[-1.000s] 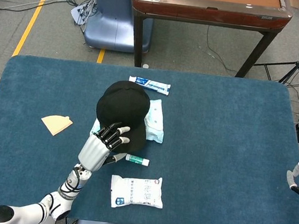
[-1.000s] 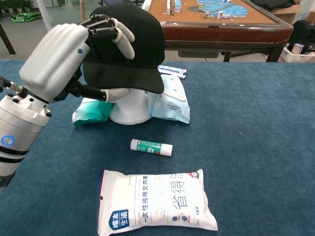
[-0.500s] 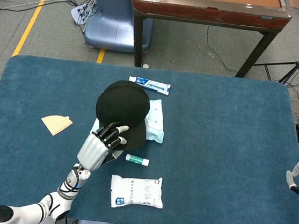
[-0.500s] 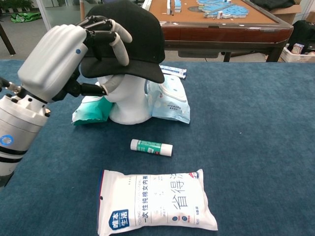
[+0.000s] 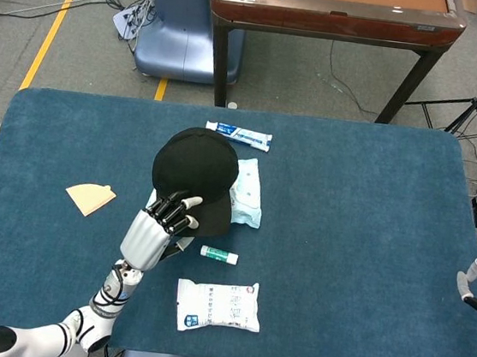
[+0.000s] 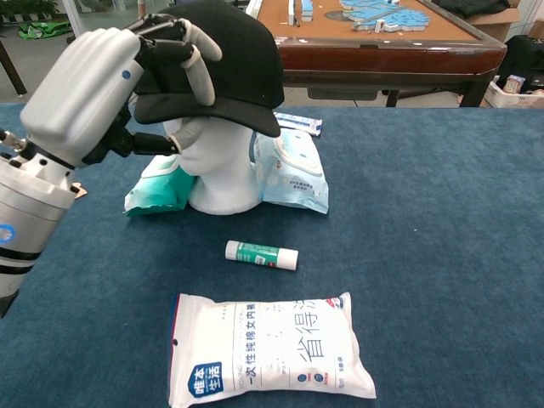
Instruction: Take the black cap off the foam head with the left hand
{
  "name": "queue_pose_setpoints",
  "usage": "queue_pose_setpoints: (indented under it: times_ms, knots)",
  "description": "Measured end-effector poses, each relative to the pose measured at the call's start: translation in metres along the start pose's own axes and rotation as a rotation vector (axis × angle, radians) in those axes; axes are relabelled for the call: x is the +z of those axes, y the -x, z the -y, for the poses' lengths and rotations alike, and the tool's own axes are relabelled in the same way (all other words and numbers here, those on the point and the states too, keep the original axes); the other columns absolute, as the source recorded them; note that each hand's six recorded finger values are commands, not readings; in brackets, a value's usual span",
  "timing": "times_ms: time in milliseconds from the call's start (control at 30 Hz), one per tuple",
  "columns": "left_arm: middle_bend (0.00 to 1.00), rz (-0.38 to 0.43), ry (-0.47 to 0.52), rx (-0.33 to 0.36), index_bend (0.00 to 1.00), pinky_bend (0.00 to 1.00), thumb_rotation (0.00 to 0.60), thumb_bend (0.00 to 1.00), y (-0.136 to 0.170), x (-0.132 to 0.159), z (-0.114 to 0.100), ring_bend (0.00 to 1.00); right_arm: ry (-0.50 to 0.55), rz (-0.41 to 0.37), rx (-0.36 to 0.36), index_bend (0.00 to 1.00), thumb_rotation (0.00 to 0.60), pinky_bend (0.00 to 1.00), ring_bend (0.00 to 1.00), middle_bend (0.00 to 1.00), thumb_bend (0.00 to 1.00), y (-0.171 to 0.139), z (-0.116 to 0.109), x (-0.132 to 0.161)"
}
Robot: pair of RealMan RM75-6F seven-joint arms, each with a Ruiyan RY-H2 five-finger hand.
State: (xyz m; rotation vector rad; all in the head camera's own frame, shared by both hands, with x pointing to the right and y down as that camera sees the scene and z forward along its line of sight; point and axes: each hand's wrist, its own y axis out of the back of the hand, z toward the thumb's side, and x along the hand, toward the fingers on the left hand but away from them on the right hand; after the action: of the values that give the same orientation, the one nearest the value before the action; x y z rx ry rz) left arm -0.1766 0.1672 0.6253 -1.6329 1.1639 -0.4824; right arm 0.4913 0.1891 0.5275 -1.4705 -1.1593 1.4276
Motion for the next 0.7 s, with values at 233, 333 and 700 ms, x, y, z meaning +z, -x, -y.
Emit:
queue_pose_setpoints:
  times_ms: [233, 333, 700]
  knots:
    - [0.28, -0.015, 0.016, 0.011, 0.59, 0.43, 0.600, 0.36, -0.003, 0.000, -0.007, 0.18, 0.001, -0.002, 0.003, 0.75, 0.600, 0.56, 0.51, 0.60, 0.44, 0.000, 0.001, 0.001]
    - [0.28, -0.017, 0.005, 0.022, 0.59, 0.43, 0.600, 0.36, -0.006, 0.001, -0.010, 0.18, 0.003, -0.003, 0.002, 0.75, 0.600, 0.56, 0.51, 0.60, 0.44, 0.001, 0.001, 0.001]
    - [0.28, -0.008, -0.045, 0.090, 0.59, 0.43, 0.600, 0.36, -0.027, 0.003, -0.027, 0.18, 0.008, -0.011, 0.007, 0.75, 0.600, 0.56, 0.51, 0.60, 0.44, 0.002, 0.003, 0.004]
